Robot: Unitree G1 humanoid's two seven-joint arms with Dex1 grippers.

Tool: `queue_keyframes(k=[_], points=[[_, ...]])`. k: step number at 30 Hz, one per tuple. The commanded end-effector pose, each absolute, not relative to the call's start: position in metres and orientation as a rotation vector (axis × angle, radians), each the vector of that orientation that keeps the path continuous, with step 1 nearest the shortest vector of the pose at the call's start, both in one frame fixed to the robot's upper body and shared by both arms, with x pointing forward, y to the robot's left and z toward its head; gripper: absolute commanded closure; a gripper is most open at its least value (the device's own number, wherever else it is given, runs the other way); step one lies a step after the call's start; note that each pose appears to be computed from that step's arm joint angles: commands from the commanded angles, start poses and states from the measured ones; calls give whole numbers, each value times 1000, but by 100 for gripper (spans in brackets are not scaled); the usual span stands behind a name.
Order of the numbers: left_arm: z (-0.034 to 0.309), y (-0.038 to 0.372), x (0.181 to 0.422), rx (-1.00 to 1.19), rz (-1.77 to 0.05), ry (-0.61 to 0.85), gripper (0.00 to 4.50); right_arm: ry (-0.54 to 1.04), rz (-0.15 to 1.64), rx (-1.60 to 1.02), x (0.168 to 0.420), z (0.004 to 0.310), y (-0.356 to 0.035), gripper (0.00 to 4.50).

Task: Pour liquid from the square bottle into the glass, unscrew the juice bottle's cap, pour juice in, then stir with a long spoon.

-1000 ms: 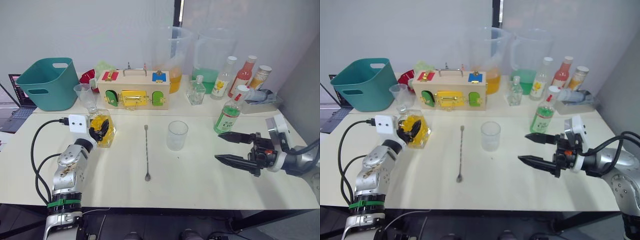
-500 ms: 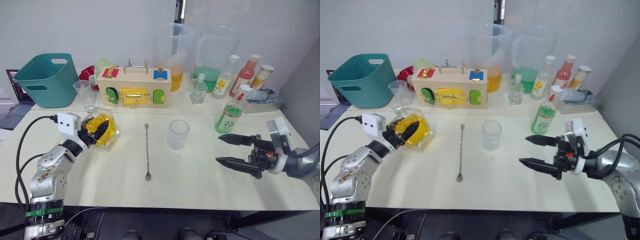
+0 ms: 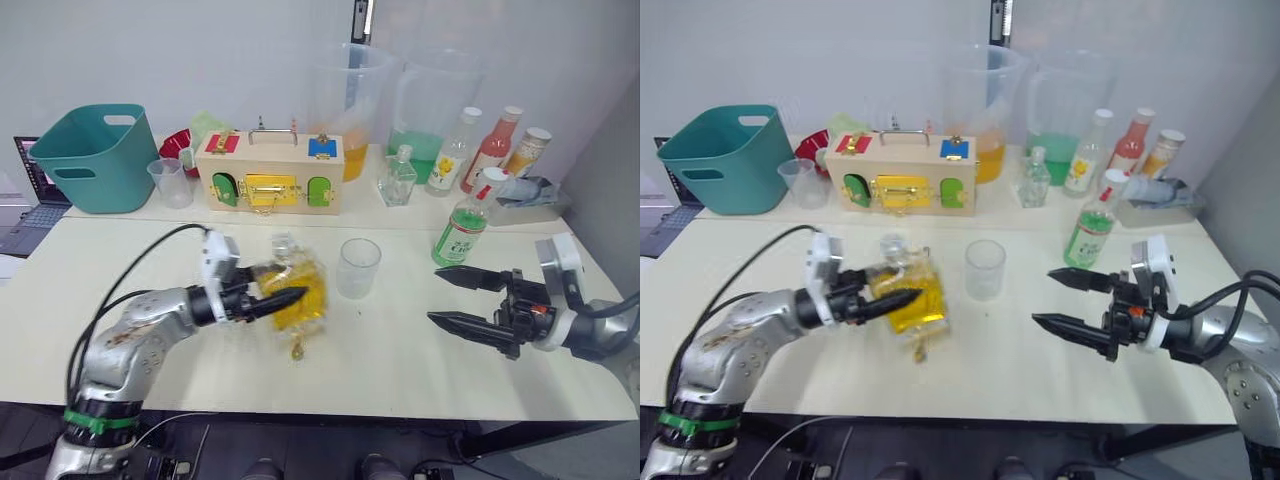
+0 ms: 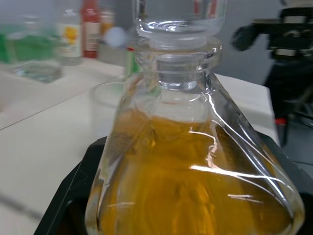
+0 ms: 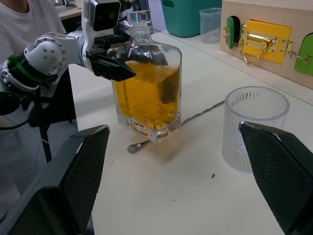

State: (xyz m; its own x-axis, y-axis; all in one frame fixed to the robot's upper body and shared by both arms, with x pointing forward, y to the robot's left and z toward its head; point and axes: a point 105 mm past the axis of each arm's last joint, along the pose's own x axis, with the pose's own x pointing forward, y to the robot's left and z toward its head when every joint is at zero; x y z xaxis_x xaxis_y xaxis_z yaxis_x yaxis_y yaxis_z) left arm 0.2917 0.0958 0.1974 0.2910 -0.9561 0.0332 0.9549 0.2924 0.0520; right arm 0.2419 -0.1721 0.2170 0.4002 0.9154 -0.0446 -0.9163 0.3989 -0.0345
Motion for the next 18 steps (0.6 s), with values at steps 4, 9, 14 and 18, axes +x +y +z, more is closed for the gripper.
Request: queue_keyframes(k=[4, 9, 14, 18], points=[[208, 59, 291, 98, -1441, -188, 169, -36, 1104, -76, 229, 226, -179, 0], [204, 43, 300, 149, -1480, -221, 169, -35, 1076, -78, 225, 225, -179, 0], [195, 37, 307, 202, -1500, -216, 169, -16, 1062, -59, 221, 224, -178, 0], [184, 36, 308, 246, -1514, -194, 169, -22, 1053, -67, 220, 227, -176, 0]])
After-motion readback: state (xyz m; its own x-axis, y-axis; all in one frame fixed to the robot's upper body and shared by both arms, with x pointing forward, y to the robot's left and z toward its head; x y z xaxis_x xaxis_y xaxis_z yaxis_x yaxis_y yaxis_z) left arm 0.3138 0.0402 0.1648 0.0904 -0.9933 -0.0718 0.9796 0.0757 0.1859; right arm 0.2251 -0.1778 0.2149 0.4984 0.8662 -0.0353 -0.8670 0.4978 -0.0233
